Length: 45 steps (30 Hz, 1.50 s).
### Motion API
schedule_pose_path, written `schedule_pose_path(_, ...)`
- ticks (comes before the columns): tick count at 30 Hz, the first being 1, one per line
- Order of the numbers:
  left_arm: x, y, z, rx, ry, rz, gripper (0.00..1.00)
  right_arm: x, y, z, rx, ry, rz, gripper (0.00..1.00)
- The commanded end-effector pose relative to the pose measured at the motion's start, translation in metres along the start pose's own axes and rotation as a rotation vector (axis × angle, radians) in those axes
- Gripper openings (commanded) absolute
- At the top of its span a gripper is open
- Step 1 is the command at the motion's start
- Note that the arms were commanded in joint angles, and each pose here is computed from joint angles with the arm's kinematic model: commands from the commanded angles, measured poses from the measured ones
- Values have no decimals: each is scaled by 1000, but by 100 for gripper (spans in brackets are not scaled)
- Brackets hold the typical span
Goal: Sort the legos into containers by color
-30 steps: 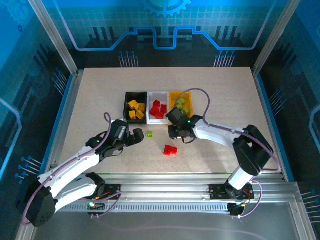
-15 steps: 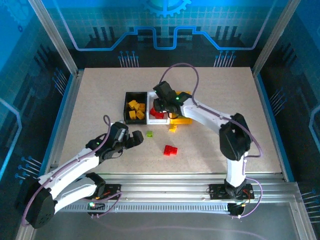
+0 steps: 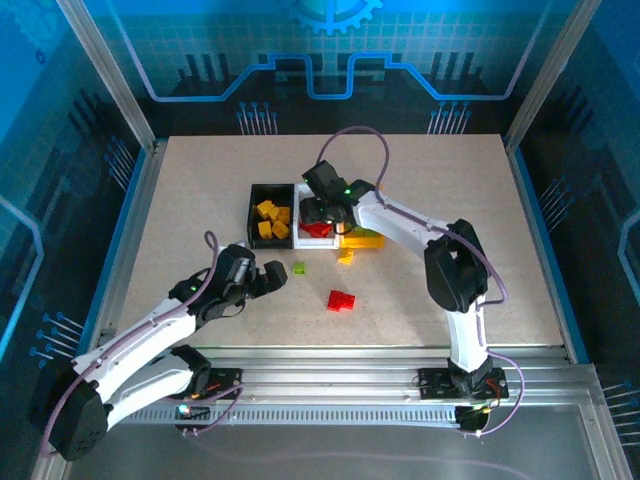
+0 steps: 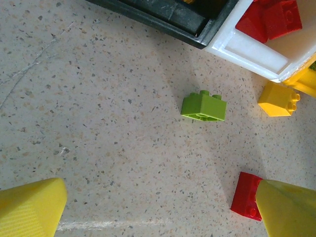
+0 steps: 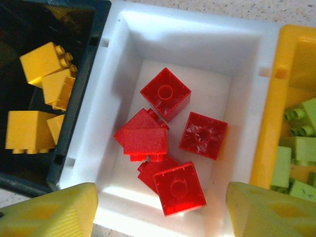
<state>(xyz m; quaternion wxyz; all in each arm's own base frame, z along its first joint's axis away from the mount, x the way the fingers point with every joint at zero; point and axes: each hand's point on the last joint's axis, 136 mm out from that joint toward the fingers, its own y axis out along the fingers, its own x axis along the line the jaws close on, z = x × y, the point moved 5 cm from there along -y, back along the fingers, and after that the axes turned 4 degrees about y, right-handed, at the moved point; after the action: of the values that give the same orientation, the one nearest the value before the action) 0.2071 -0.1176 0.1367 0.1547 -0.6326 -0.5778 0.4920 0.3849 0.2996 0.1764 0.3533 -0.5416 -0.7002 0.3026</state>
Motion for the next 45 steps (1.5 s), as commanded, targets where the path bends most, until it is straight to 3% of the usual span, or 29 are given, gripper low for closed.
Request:
schedule_pose_path(1,-4,-5,1,14,11,17,99,-1,-44,1,-43,19,-59,73)
schedule_pose_path(8,-4,-5,0,12,12,14,99,-18,-78,72,47,-13,-105,77)
schedule_pose_path(15,-2,3,2,35,9,-1,99,-18,-64,140,208,-106,-259,78)
schedule_pose_path(26,4,8,9,54,3,-16,99,-11,-20,179,370,-147,-282,78)
schedule_pose_path(37,8,11,12,54,0,-25,99,-8,-60,224,497,-129,-354,77)
schedule_pose_path(45,10,14,13,57,-11,-25,99,-26,-61,234,428,-249,-97,76)
